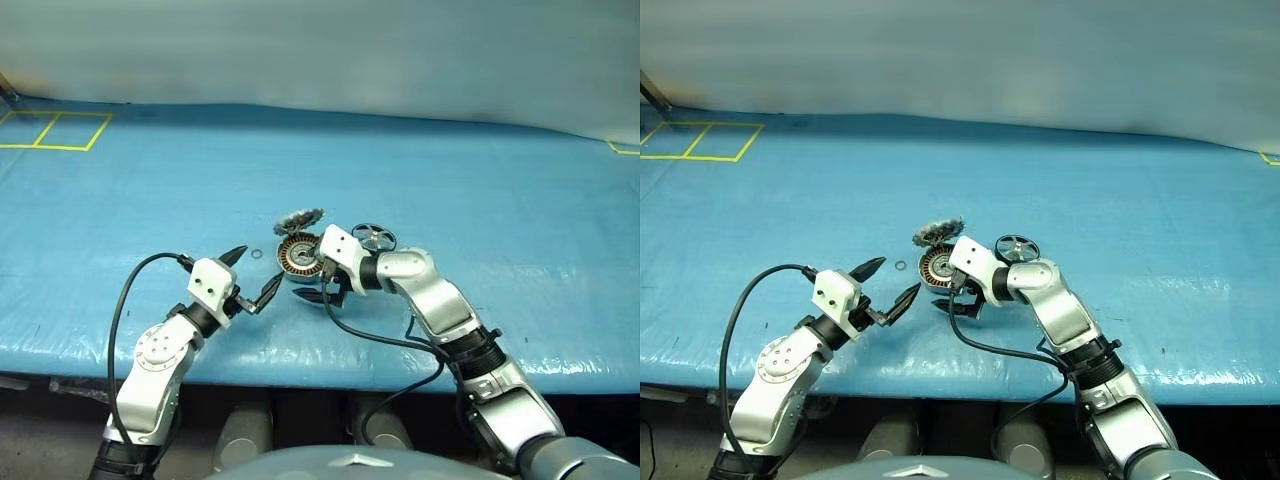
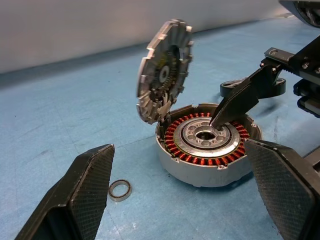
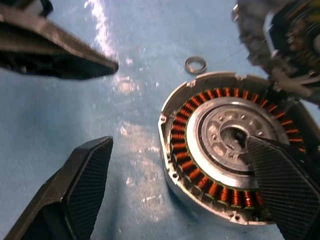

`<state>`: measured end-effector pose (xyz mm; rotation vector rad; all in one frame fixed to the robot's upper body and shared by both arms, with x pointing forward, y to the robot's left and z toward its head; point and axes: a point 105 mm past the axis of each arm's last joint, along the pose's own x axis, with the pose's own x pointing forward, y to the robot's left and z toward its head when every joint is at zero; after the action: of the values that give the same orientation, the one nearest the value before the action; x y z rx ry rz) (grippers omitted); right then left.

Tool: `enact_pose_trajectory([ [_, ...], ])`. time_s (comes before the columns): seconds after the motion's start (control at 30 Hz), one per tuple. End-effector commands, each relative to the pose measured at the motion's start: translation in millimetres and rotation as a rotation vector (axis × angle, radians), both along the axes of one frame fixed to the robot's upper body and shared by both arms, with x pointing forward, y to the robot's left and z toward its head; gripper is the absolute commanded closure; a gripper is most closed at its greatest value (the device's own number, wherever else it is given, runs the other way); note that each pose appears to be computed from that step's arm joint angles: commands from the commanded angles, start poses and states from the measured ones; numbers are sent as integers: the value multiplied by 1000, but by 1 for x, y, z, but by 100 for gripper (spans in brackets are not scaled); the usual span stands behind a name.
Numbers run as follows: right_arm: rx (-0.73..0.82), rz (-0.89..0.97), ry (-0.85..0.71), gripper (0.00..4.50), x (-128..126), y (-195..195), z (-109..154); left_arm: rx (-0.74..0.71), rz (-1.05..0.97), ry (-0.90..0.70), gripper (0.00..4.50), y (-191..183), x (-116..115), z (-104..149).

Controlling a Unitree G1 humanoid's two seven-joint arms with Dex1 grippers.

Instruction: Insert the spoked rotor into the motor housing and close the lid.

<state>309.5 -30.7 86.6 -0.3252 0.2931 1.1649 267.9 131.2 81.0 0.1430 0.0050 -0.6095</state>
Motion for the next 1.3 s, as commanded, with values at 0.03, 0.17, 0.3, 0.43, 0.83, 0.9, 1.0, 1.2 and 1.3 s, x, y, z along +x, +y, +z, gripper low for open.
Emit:
enact_pose_trajectory([
  [0.03,159,-35,-43,6,1,0,35,-7,-28,-45,0,-2,-1,10],
  [0.17,233,-107,-44,6,2,-15,45,-22,-55,-55,0,-4,0,14],
  [0.3,212,-181,-15,6,0,-37,31,-28,-86,-64,0,-7,1,16],
  [0.43,228,-300,27,6,1,-61,17,-48,-117,-69,0,-9,1,17],
  [0.83,304,-630,-60,6,43,-103,26,-75,-181,-64,0,-11,1,16],
  [0.9,300,-683,-54,6,51,-106,22,-75,-189,-62,0,-12,1,16],
  [1.0,287,-709,-11,6,55,-104,10,-89,-188,-65,0,-12,1,18],
  [1.2,288,-717,21,6,57,-105,2,-124,-180,-64,0,-9,-2,18],
  [1.3,290,-727,29,6,58,-107,1,-126,-193,-53,0,-9,-5,15],
])
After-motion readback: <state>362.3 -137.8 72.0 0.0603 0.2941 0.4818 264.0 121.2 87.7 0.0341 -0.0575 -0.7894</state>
